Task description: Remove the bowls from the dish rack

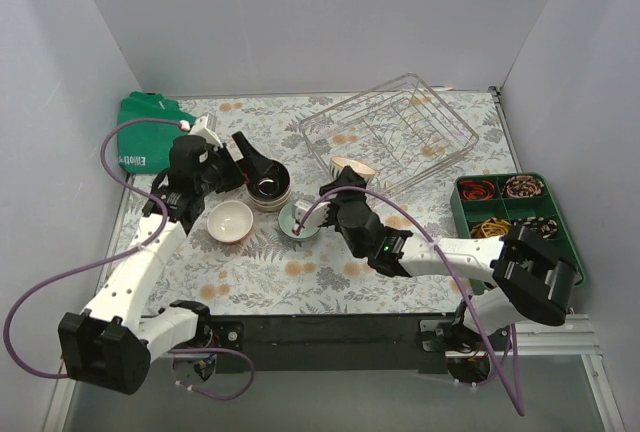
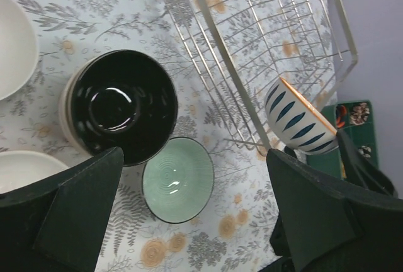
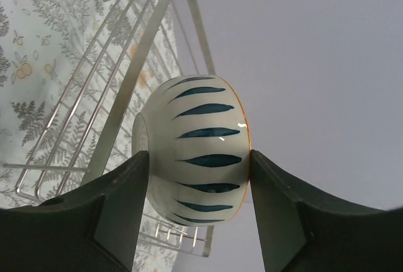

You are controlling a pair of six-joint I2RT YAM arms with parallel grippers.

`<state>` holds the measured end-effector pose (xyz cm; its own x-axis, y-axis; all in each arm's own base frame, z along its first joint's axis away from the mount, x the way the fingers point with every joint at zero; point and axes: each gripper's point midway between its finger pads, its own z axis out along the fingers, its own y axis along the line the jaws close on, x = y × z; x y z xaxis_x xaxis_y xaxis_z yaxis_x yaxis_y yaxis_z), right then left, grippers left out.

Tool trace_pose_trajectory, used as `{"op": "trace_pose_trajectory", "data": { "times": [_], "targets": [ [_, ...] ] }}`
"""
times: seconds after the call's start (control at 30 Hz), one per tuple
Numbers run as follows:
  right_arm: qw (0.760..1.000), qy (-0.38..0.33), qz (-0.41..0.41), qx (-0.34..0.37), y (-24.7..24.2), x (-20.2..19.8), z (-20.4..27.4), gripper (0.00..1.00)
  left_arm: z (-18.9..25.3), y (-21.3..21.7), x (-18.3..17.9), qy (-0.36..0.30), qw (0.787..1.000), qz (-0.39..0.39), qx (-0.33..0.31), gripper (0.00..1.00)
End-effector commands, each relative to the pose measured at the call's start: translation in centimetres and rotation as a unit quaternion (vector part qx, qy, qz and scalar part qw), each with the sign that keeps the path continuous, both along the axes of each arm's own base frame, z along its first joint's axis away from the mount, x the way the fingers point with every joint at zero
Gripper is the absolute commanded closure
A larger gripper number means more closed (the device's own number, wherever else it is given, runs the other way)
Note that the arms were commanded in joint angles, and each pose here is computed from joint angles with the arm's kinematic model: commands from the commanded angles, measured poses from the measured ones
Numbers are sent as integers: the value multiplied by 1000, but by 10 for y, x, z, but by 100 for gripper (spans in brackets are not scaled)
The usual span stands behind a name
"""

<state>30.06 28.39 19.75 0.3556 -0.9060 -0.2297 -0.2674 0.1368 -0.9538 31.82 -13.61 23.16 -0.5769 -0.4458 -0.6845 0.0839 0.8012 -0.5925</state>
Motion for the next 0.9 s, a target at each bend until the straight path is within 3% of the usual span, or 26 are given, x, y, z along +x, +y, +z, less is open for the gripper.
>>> {"op": "trace_pose_trajectory", "data": {
  "times": [0.0, 0.2, 0.4, 0.67, 0.87],
  "targets": [
    [991, -118, -18, 56, 2, -11, 63, 99, 20, -28, 0, 21, 997, -58, -46, 2],
    [973, -223, -22, 48, 4, -32, 82, 99, 27, -52, 6, 37, 993, -90, -61, 2],
    [962, -268, -23, 51, 13, -47, 87, 99, 22, -76, 2, 53, 990, -113, -65, 2],
    [959, -278, -9, 52, 28, -57, 88, 99, -6, -94, -5, 93, 986, -129, -53, 2],
    [959, -279, 0, 50, 33, -61, 86, 99, -35, -102, -9, 137, 980, -140, -41, 10]
  ]
}}
